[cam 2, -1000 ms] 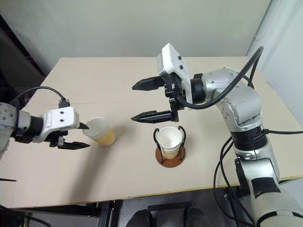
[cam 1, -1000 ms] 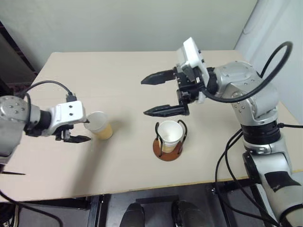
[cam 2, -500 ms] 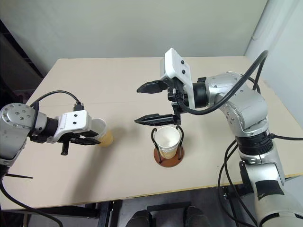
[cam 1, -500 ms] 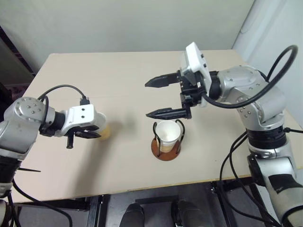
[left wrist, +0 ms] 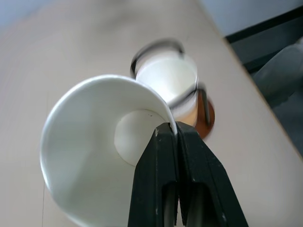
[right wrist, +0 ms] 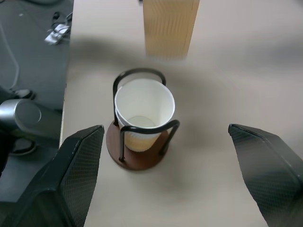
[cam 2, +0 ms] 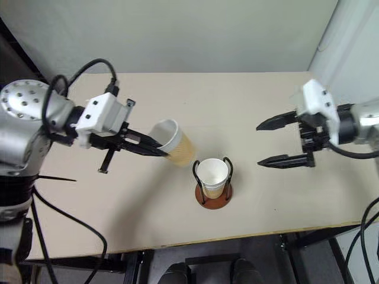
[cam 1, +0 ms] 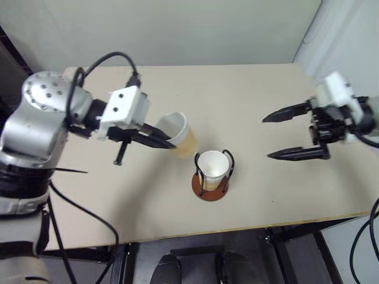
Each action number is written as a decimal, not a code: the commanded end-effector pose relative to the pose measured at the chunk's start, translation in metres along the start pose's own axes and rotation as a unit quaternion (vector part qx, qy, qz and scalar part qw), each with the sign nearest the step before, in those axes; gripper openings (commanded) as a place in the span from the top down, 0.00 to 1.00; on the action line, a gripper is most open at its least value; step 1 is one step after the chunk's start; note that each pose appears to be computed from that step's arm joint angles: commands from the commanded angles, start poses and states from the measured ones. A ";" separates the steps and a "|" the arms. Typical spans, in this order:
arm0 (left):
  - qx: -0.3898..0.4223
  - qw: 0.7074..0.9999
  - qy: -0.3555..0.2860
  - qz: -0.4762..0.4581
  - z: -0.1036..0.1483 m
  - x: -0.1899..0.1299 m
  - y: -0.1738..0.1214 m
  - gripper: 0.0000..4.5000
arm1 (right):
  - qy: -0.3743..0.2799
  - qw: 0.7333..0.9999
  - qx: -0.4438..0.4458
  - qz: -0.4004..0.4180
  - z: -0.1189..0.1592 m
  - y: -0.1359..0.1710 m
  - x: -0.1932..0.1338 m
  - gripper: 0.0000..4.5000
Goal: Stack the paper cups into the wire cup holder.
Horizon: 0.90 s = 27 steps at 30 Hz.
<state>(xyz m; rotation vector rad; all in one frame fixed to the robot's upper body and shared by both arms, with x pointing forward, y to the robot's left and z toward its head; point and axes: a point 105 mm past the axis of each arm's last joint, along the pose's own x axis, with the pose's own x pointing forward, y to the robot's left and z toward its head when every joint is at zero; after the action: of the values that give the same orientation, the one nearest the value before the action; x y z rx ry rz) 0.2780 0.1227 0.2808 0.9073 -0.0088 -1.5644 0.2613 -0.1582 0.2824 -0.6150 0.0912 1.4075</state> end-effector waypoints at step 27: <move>0.119 0.982 0.008 -0.149 0.011 0.062 -0.005 0.95 | -0.033 0.999 -0.014 -0.018 0.027 0.031 0.002 0.03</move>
<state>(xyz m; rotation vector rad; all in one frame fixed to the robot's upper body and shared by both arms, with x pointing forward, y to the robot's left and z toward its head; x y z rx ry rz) 0.2760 0.0664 0.2461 1.1112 -0.0439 -1.8354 0.2289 -0.1425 0.2854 -0.5513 0.0464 1.4067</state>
